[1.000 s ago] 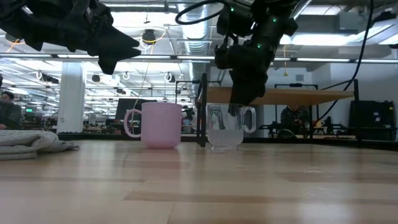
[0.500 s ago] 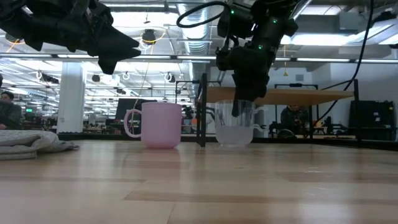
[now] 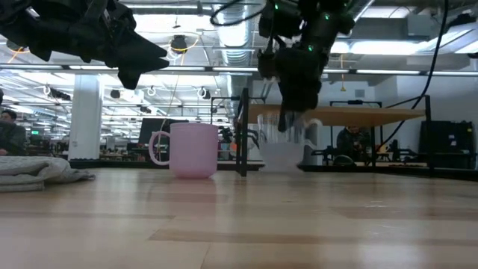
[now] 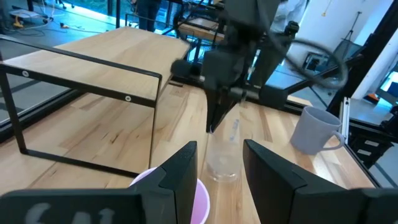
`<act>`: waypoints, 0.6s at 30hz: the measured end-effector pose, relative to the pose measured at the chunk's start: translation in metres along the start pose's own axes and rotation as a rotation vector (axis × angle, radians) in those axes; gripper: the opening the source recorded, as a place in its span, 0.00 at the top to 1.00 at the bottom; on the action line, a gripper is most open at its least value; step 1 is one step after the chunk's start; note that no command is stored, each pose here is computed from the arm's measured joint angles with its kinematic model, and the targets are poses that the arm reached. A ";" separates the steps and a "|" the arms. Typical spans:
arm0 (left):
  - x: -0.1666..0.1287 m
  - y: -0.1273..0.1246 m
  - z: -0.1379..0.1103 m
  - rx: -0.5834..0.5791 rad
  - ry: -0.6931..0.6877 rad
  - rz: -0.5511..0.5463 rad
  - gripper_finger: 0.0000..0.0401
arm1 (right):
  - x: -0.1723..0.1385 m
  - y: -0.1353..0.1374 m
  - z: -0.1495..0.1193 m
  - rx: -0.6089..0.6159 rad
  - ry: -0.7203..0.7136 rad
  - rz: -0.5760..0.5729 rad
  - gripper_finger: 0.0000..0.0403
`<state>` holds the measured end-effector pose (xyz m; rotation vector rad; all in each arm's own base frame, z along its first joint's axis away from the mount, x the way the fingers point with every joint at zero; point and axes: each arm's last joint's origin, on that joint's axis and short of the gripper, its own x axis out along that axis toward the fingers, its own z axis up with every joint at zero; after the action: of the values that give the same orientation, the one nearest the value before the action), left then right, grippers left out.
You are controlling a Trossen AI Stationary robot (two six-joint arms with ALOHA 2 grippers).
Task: Stack small to large cups/mugs on shelf
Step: Put the transparent mug on the shelf
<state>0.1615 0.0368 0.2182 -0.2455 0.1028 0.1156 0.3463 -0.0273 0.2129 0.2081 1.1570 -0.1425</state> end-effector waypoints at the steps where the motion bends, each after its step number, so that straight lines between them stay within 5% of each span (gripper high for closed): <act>1: 0.000 0.000 0.000 0.000 0.000 0.001 0.70 | -0.004 0.001 0.003 -0.009 0.004 -0.001 0.99; 18: 0.000 0.000 0.000 0.000 0.000 0.003 0.70 | -0.097 0.007 0.040 -0.132 0.054 -0.015 0.99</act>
<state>0.1615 0.0369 0.2182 -0.2458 0.1028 0.1188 0.3449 -0.0295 0.3177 0.0872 1.2175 -0.0733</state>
